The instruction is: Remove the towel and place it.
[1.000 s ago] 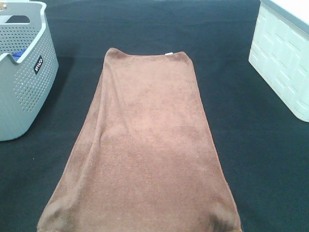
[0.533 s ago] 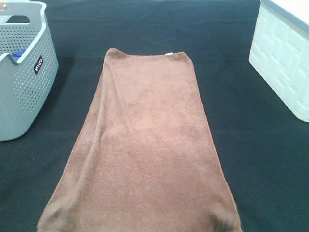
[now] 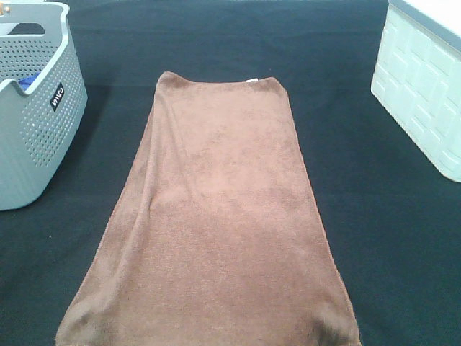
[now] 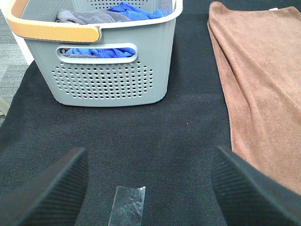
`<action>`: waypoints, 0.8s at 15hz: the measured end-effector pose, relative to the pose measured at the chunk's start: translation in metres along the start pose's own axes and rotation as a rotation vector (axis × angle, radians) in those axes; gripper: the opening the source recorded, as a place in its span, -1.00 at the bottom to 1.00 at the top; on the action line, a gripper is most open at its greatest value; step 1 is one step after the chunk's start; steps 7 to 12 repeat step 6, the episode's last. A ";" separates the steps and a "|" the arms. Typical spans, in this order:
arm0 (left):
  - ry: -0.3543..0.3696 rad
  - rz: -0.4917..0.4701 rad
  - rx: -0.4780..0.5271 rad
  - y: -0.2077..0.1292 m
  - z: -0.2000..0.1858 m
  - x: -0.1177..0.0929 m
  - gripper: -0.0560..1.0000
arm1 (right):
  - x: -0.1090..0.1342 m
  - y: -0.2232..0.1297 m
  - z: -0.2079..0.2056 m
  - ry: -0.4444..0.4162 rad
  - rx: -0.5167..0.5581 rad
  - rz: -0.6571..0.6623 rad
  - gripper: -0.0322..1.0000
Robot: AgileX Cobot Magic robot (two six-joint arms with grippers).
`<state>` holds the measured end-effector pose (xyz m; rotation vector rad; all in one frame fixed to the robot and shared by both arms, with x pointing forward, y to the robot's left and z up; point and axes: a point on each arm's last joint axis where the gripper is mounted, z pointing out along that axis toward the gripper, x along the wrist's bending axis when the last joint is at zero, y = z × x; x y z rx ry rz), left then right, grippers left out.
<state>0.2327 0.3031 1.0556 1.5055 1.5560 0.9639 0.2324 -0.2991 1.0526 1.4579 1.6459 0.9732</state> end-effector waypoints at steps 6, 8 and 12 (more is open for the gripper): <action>-0.055 -0.032 0.002 0.000 0.000 -0.005 0.42 | 0.000 0.000 0.000 0.000 0.000 0.000 0.40; -0.055 -0.032 0.002 0.000 0.000 -0.005 0.42 | 0.000 0.000 0.000 0.000 0.000 0.000 0.40; -0.055 -0.032 0.002 0.000 0.000 -0.005 0.42 | 0.000 0.000 0.000 0.000 0.000 0.000 0.40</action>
